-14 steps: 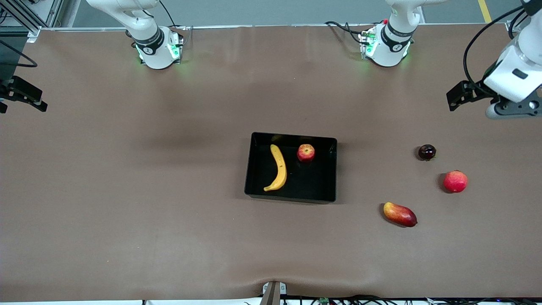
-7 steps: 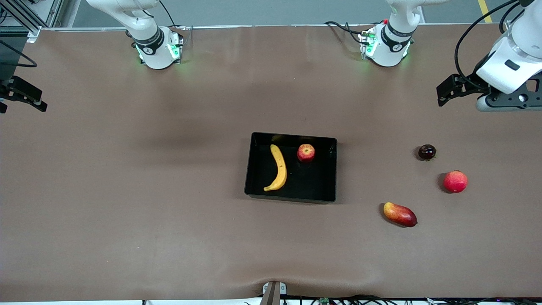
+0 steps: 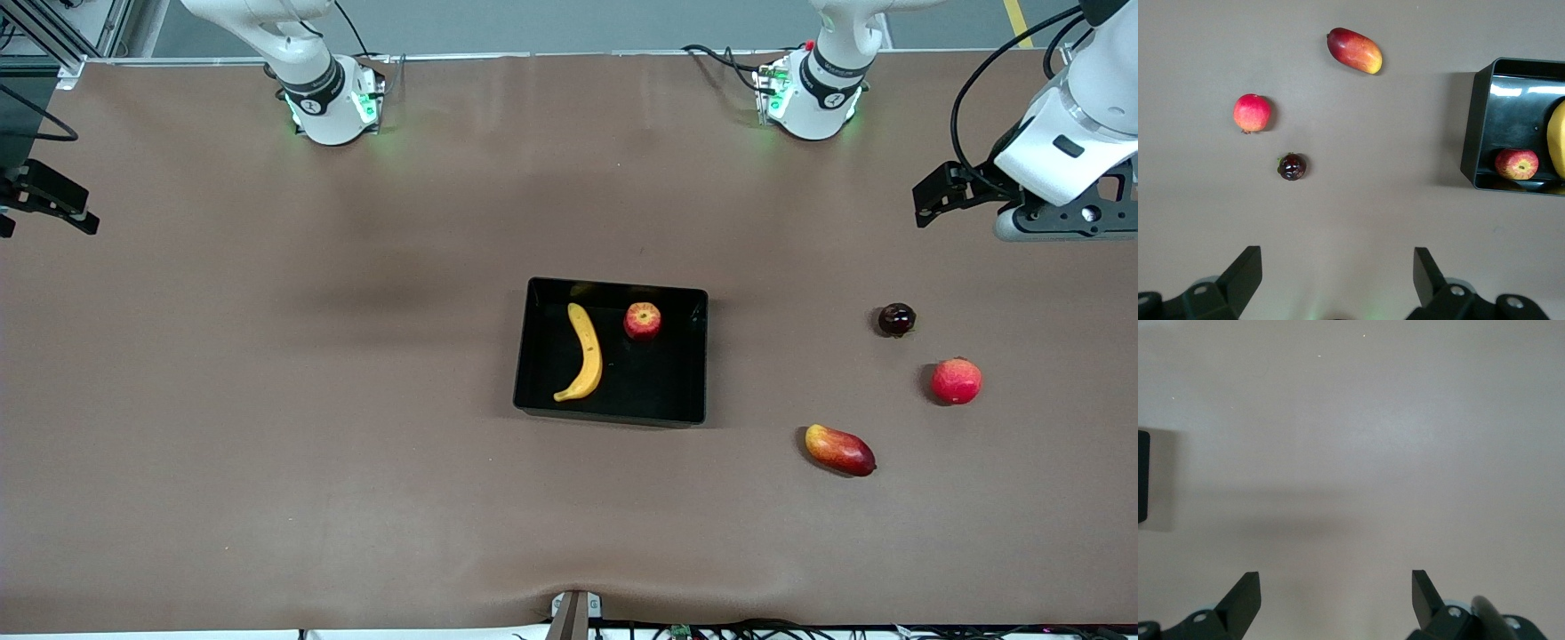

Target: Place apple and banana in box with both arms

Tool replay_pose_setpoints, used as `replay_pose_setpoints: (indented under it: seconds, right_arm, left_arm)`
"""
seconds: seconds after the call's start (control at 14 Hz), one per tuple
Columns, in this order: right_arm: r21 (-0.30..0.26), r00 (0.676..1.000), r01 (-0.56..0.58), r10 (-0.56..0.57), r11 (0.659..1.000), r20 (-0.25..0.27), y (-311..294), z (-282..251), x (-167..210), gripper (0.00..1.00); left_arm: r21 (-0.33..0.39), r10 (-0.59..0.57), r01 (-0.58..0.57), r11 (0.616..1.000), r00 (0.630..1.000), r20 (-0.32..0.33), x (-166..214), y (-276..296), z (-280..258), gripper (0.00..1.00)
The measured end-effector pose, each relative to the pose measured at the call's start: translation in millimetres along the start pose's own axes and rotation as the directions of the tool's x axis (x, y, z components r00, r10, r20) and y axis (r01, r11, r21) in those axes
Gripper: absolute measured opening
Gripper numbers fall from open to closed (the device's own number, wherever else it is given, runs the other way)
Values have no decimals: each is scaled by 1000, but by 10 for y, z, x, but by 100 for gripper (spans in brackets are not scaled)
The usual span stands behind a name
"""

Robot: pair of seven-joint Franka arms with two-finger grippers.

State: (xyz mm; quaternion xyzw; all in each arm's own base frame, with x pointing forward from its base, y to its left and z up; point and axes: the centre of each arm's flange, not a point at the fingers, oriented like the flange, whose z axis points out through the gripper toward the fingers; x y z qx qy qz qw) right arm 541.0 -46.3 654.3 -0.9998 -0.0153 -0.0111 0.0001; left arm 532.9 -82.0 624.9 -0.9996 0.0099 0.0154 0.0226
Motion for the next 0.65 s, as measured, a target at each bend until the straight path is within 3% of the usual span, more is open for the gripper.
replay_pose_setpoints:
  seconds: [0.65]
  right_arm:
    - [-1, 1000, -1, 1, 1000, 0, 9, 0, -1, 100]
  left_arm:
    - [-2, -9, 9, 1000, 1000, -11, 5, -51, -53, 100]
